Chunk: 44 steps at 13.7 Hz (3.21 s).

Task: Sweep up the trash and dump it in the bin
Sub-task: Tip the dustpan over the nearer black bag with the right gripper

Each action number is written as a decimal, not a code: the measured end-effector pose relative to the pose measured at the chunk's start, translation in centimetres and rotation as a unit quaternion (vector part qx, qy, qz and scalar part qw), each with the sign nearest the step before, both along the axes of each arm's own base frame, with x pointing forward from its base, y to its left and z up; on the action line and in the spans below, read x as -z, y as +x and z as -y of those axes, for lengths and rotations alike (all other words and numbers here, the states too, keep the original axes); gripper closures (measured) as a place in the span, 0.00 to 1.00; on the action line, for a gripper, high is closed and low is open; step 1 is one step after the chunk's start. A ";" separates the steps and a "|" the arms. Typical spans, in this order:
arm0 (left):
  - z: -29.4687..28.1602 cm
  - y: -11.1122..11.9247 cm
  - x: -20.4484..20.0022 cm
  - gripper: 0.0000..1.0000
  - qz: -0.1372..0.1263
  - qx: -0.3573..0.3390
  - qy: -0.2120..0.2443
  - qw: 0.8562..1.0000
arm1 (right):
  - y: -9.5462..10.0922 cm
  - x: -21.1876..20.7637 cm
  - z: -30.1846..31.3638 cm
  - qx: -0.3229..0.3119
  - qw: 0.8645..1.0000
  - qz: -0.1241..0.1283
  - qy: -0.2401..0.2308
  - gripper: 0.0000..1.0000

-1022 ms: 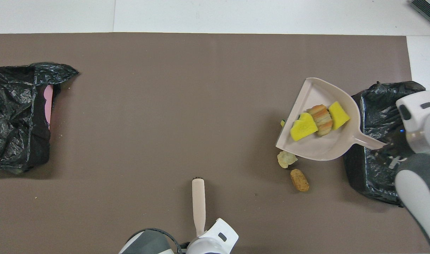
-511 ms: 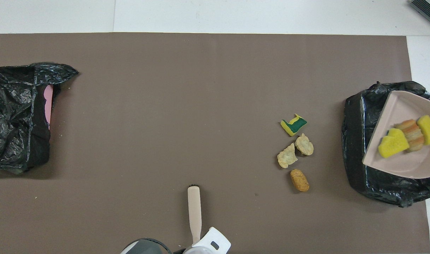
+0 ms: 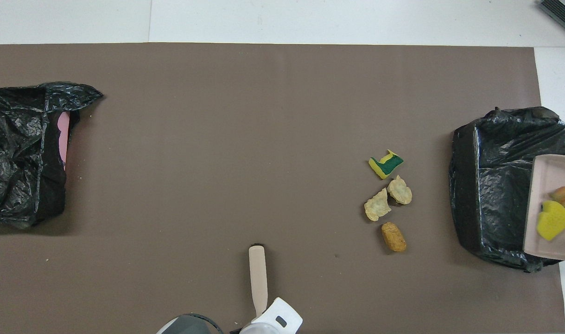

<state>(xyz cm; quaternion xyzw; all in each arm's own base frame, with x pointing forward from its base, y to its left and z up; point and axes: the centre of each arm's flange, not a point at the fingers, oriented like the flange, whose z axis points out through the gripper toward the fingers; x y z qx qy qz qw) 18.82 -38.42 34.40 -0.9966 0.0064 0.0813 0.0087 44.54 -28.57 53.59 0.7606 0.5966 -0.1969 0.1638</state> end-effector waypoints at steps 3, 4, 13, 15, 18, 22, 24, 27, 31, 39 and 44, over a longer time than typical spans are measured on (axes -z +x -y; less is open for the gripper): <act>-0.2 0.3 0.0 0.74 -0.008 0.011 -0.008 1.000 | 0.6 1.1 -0.1 -0.083 0.996 -0.031 -0.023 0.67; -0.3 0.7 0.1 0.73 -0.012 0.018 -0.013 1.000 | 0.9 1.0 -0.2 -0.105 0.993 -0.038 -0.034 0.67; -1.0 6.2 -1.1 0.00 -0.006 0.024 -0.040 0.999 | 3.1 0.9 -3.0 -0.196 0.975 -0.058 -0.089 0.67; -1.3 9.8 -3.5 0.00 -0.001 0.046 -0.042 0.998 | 3.7 1.0 -4.0 -0.196 0.974 -0.053 -0.097 0.67; -2.3 16.6 -8.6 0.00 0.022 0.056 -0.042 0.997 | 4.0 1.2 -5.0 -0.174 0.978 -0.047 -0.109 0.67; -6.8 24.3 -16.3 0.00 0.034 0.061 -0.053 0.996 | 4.3 1.3 -6.6 -0.151 0.976 -0.065 -0.141 0.67; -10.2 26.8 -20.4 0.00 0.045 0.078 -0.045 0.995 | 4.6 0.7 -8.1 -0.155 0.971 -0.073 -0.167 0.67; -14.5 29.1 -25.0 0.00 0.073 0.085 -0.033 0.993 | 4.0 -1.3 -8.4 -0.147 0.969 -0.072 -0.185 0.67; -22.4 30.8 -30.8 0.00 0.081 0.099 -0.028 0.991 | 2.6 -4.2 -8.1 -0.144 0.964 -0.063 -0.217 0.67; -29.4 30.4 -35.9 0.00 0.077 0.069 -0.025 0.994 | 3.8 -2.4 -13.0 -0.192 0.937 -0.091 -0.279 0.67; -31.1 32.0 -35.9 0.00 0.068 0.075 -0.026 0.995 | 3.5 -2.2 -14.1 -0.175 0.934 -0.099 -0.294 0.67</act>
